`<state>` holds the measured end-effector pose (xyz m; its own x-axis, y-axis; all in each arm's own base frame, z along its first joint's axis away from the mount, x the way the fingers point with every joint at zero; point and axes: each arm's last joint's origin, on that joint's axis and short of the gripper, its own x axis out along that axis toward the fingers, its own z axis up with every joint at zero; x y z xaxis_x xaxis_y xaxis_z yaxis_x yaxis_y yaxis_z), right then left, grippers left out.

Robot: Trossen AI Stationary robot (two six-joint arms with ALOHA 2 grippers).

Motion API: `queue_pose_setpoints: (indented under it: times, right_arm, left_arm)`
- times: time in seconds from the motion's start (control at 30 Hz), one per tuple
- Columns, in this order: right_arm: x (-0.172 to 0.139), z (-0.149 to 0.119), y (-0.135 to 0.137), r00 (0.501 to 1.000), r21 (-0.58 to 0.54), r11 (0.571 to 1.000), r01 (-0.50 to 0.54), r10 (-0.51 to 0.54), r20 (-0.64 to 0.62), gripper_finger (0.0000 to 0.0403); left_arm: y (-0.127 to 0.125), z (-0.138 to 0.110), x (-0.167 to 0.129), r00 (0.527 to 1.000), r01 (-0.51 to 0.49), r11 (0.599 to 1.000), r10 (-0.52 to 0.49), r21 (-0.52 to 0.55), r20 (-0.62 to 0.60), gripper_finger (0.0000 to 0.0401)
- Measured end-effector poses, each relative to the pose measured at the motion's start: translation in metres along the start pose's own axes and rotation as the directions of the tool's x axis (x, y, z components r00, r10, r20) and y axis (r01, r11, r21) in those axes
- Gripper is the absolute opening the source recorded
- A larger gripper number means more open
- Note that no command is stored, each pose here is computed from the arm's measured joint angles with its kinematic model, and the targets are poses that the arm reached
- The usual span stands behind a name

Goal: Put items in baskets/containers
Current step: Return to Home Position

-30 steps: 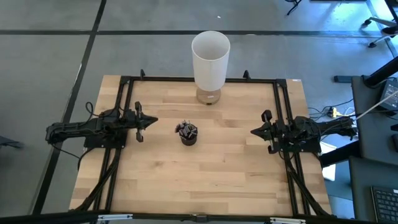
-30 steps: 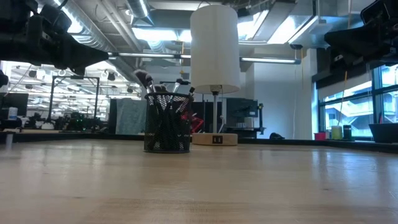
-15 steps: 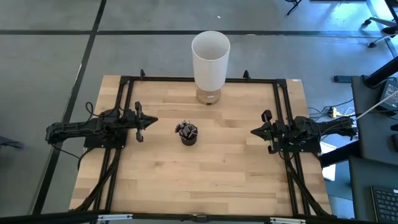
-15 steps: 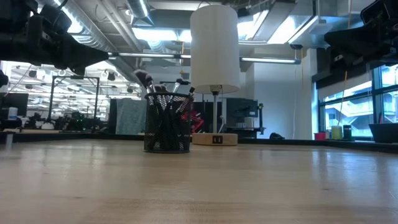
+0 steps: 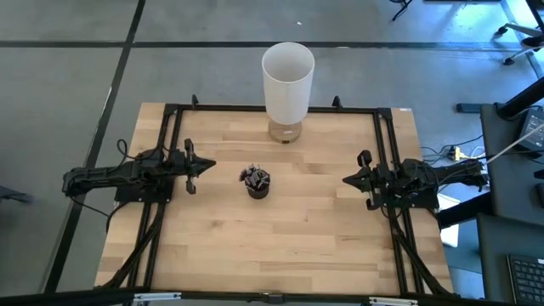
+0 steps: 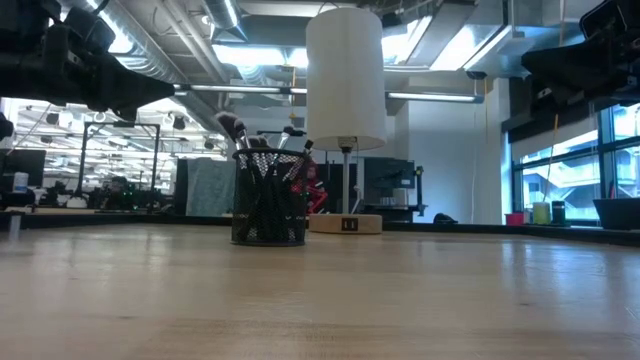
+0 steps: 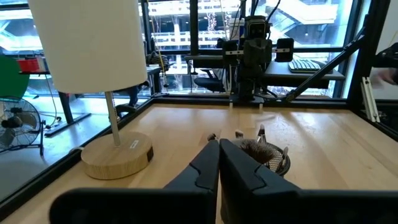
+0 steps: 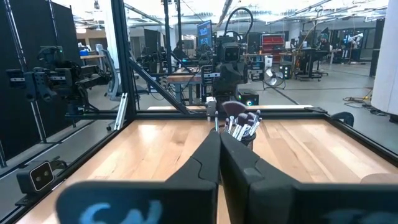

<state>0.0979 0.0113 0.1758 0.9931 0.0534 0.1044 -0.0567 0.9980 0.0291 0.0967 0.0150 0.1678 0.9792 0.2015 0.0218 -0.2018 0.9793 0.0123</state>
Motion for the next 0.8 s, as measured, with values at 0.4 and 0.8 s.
queue_pose_setpoints:
  times: [0.4, 0.8]
  right_arm:
    - [0.0, 0.0, 0.0, 1.0, -0.001, 1.0, 0.0, 0.0, 0.0, 0.0012]
    - [0.0, 0.0001, 0.0, 1.0, 0.0, 1.0, -0.001, 0.001, 0.0, 0.0012]
  left_arm:
    - [0.0, 0.0, 0.0, 1.0, 0.0, 1.0, 0.0, 0.0, 0.0, 0.0008]
    - [0.0, 0.0, 0.0, 1.0, 0.0, 1.0, 0.0, 0.0, 0.0, 0.0008]
